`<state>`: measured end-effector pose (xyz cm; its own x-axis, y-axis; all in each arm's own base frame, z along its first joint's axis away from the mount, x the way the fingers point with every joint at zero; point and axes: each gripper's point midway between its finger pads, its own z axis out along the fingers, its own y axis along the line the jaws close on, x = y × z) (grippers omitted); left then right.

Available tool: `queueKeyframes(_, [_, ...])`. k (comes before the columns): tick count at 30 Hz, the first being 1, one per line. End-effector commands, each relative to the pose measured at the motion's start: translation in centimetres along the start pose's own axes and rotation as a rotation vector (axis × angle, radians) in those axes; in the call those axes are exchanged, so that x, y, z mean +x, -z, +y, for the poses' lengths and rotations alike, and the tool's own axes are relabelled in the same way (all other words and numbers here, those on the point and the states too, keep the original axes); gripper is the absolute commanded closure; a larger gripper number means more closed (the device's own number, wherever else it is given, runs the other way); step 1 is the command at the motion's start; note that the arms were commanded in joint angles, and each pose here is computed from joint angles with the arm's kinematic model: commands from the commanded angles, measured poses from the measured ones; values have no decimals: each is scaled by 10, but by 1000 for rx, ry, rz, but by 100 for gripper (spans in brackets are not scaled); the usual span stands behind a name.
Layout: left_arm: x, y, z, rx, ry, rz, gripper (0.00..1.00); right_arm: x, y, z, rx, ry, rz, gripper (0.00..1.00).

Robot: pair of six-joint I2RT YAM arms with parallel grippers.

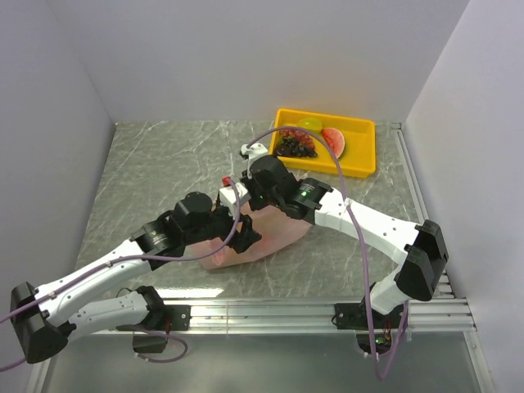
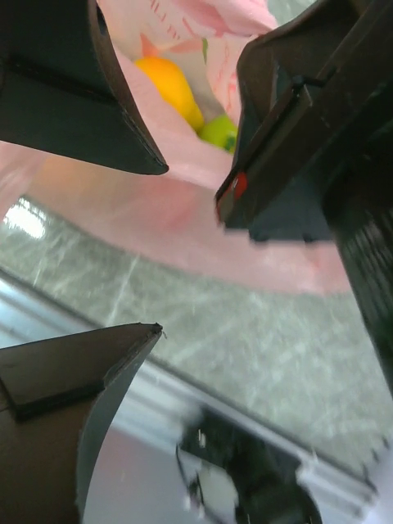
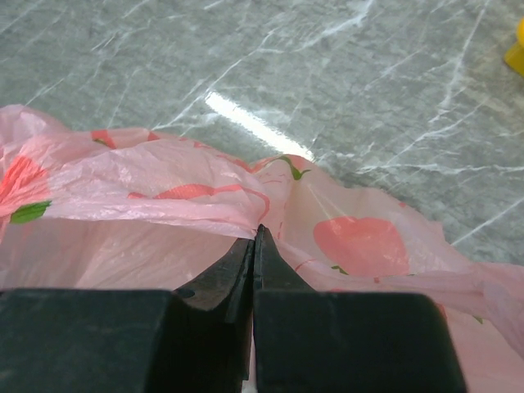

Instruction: Untie the knot of the plastic bag and take out the fruit

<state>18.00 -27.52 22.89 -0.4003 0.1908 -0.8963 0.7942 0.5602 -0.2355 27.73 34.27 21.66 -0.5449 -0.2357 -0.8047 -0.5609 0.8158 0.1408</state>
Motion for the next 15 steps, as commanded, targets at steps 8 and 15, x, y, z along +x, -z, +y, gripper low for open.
queueKeyframes(8, [-7,-20,39,-210,-138,-98,22,-8,7,15,-89,-34,-24,100])
queueKeyframes(15, [-12,-8,30,-228,-204,-110,20,-8,11,16,-111,-38,-29,100])
